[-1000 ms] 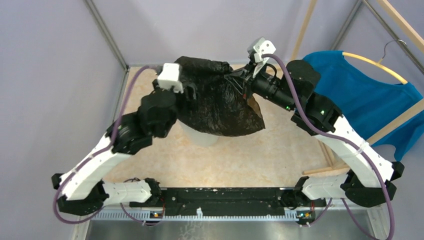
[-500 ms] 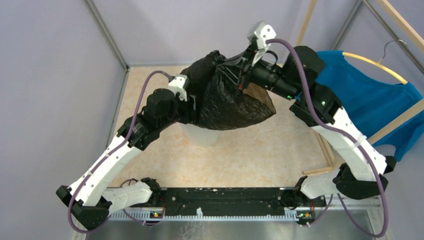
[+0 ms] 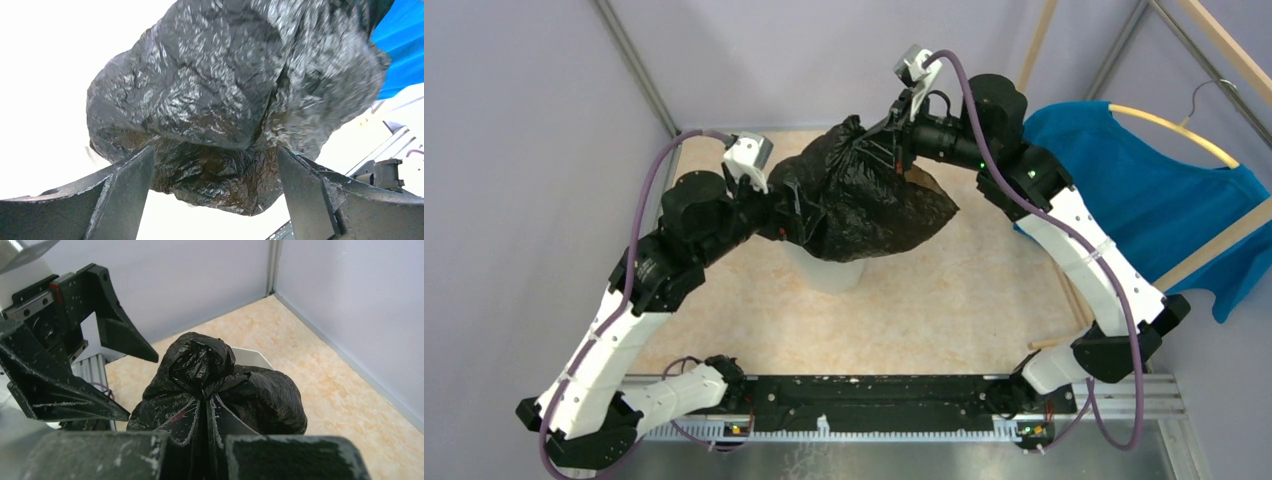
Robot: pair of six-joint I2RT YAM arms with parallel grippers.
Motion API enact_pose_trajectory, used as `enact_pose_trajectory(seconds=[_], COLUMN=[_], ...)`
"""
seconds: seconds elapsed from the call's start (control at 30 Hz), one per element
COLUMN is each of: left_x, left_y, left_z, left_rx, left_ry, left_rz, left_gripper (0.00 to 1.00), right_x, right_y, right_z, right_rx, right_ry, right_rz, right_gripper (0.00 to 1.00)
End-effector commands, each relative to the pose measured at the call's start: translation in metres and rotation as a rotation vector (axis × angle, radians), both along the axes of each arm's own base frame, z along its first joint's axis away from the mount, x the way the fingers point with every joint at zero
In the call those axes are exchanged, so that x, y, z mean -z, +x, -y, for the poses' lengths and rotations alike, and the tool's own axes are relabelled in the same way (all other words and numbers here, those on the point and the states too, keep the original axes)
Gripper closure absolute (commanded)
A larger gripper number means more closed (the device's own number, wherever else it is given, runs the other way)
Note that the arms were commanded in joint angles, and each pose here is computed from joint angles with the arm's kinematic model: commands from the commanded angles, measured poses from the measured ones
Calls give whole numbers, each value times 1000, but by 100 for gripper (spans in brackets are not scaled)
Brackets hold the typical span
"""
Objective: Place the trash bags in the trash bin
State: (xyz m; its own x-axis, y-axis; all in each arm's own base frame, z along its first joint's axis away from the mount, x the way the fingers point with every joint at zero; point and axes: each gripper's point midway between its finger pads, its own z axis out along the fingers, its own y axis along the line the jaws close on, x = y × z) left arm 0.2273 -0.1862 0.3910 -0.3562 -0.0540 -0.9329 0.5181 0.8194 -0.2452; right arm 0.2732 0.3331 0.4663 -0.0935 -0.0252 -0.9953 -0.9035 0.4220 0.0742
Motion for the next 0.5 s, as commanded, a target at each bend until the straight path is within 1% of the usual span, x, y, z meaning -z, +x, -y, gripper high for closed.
enact_pose_trajectory(seconds=[0.0, 0.13, 0.2, 0.3, 0.47], left_x=[-27, -57, -76, -101, -125], left_y=[5, 31, 43, 63, 89], left_z=[0, -21, -26, -25, -19], left_rx=[-19, -202, -257, -302, -307], left_ry=[-50, -88, -122, -174, -249], left_rz=[51, 105, 132, 151, 147], left_gripper=[2, 2, 2, 2, 2], right_x=[-19, -14, -13, -12, -9], right_y=[-15, -22, -28, -33, -35], right_z=[3, -1, -5, -7, -7], right_rx=[-61, -107, -143, -172, -182], right_ry=[46, 63, 83, 98, 97], right_rz=[25, -4, -16, -27, -36], right_gripper=[100, 100, 100, 100, 100])
